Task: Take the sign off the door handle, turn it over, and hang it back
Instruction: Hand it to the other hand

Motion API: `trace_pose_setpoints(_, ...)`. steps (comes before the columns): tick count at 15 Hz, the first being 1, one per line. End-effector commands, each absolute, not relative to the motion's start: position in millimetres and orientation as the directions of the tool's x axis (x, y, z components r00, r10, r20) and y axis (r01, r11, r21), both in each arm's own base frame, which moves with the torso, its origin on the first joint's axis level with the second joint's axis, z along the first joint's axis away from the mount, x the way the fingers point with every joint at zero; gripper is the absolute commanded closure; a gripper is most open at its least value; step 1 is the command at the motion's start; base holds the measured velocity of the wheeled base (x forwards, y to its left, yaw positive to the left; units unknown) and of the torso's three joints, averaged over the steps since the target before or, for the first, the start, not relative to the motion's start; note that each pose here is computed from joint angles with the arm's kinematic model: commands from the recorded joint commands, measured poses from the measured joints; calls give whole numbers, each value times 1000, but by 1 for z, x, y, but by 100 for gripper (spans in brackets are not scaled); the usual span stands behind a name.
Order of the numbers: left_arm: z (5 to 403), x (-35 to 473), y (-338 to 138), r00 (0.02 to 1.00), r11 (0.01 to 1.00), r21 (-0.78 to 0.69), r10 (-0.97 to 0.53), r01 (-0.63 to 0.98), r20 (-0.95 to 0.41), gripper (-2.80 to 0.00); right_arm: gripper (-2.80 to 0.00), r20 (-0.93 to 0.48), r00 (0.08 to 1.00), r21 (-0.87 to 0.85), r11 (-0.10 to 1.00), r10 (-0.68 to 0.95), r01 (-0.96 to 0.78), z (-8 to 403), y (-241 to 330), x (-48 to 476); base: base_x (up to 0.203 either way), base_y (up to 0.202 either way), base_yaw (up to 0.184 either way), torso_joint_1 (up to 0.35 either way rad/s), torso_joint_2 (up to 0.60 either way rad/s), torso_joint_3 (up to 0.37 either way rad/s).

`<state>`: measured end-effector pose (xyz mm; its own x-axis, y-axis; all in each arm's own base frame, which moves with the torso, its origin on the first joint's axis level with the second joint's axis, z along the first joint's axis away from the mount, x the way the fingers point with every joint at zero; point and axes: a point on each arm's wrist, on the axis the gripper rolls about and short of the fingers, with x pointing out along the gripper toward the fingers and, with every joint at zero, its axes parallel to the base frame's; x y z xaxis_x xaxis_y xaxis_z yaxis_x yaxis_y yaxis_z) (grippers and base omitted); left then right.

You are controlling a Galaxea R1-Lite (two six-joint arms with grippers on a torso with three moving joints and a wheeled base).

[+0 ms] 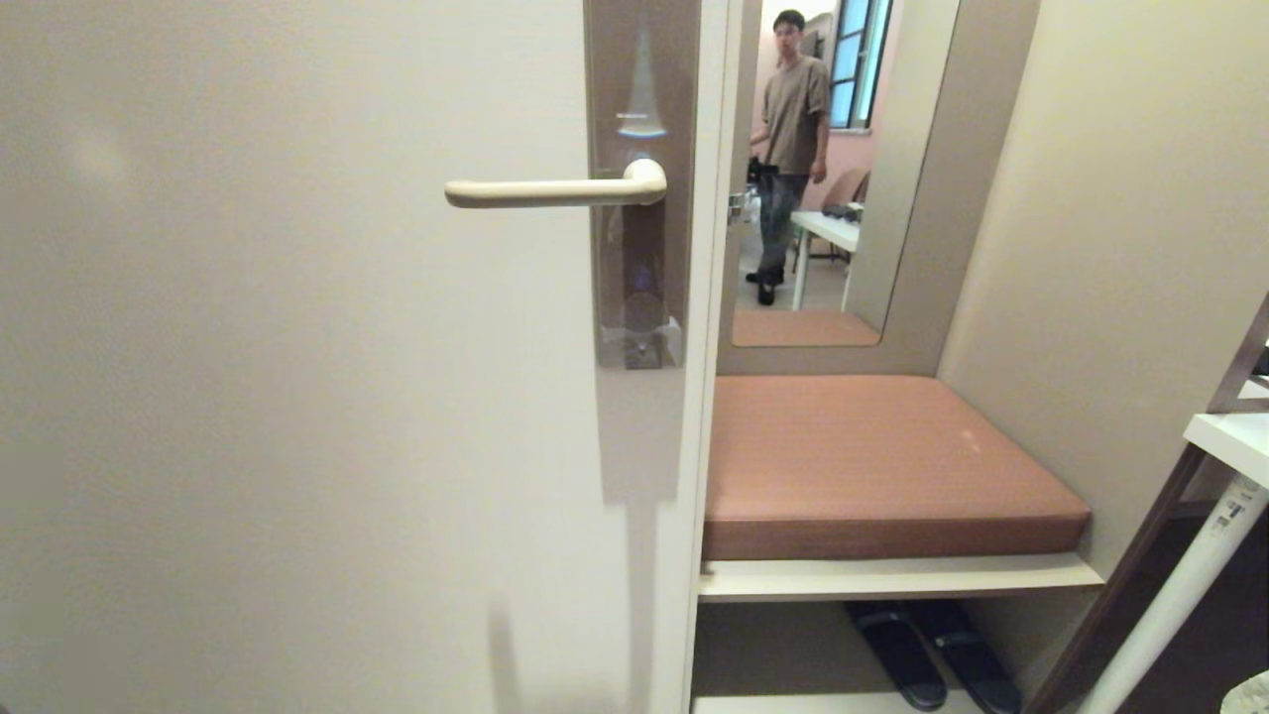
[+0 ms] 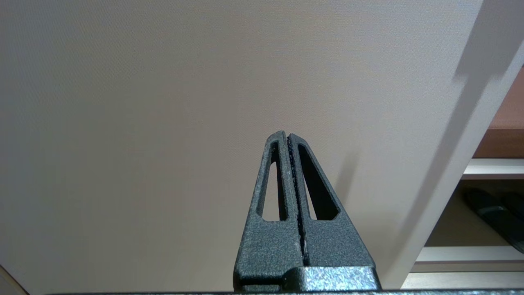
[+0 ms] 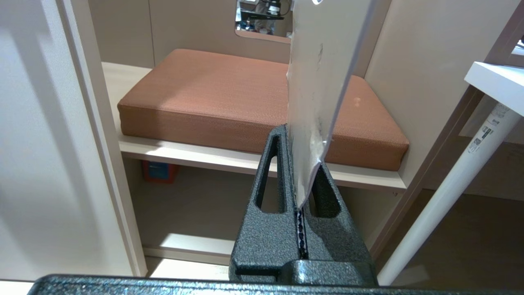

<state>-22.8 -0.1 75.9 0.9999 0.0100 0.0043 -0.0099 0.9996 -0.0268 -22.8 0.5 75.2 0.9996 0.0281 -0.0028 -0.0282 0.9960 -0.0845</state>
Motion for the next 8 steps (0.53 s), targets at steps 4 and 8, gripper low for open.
trace_pose_setpoints(4, 76, -23, 0, 1000, 1000, -27, 10, -10, 3, 0, 0, -3, 1000, -86, 996, 29, -29, 75, 1, -23, 0, 0, 0, 0, 0, 0)
trace_pose_setpoints(8, 76, -23, 0, 1000, 1000, -25, 8, -8, 3, 0, 0, -3, 1000, -86, 996, 29, -29, 75, 1, -23, 0, 0, 0, 0, 0, 0)
